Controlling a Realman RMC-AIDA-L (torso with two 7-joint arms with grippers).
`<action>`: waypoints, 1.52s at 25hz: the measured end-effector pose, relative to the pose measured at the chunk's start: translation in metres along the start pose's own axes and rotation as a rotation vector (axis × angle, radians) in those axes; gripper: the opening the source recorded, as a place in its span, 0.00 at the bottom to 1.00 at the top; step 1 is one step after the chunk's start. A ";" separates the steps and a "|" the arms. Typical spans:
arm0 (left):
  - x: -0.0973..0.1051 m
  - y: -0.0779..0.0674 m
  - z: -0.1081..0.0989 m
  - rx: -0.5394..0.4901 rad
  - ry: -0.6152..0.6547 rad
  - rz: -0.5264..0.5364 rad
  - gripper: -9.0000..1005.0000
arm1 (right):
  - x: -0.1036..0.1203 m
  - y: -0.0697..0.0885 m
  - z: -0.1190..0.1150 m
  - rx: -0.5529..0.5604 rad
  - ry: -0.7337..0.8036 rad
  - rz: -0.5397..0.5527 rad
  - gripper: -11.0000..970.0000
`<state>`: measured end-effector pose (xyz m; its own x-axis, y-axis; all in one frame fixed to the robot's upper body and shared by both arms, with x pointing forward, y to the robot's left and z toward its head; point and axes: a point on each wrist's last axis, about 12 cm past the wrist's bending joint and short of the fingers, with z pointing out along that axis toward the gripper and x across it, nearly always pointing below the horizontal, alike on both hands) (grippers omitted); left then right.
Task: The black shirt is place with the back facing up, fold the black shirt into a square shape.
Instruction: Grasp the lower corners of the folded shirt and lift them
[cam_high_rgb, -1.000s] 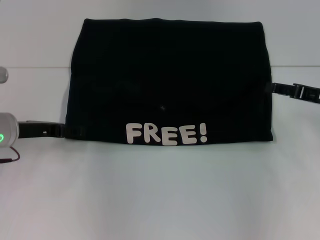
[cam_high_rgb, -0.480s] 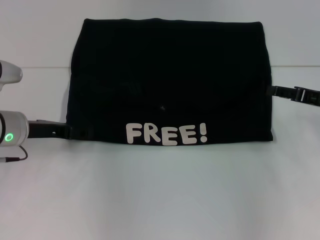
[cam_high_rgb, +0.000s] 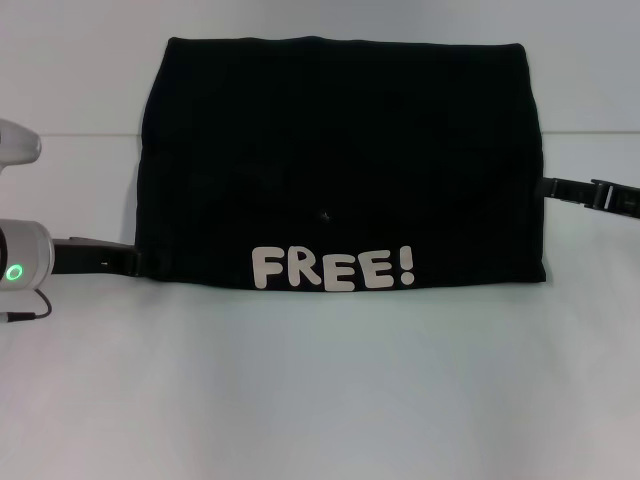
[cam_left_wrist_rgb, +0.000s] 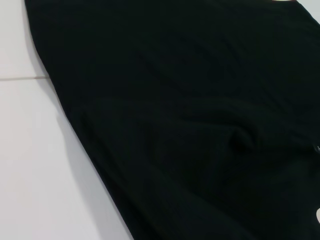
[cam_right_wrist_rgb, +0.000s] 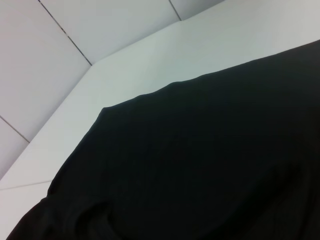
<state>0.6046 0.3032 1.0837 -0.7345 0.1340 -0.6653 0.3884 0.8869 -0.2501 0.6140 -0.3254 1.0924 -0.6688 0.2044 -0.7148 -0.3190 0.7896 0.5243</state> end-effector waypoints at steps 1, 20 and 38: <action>0.000 0.000 0.000 0.000 0.000 0.000 0.67 | 0.000 0.000 0.000 0.000 0.000 0.000 0.59; -0.004 0.004 -0.007 0.003 0.005 0.028 0.02 | 0.007 0.000 0.005 0.058 0.207 -0.053 0.52; -0.008 0.004 -0.006 -0.002 0.000 0.053 0.02 | 0.020 0.017 0.030 0.059 0.235 -0.087 0.46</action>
<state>0.6091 0.3081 1.0924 -0.7127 0.1810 -0.6777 0.4261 0.8792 -0.2133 0.6156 -0.2907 1.0728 -0.7805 -0.0007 -0.6252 -0.3470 0.8322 0.4324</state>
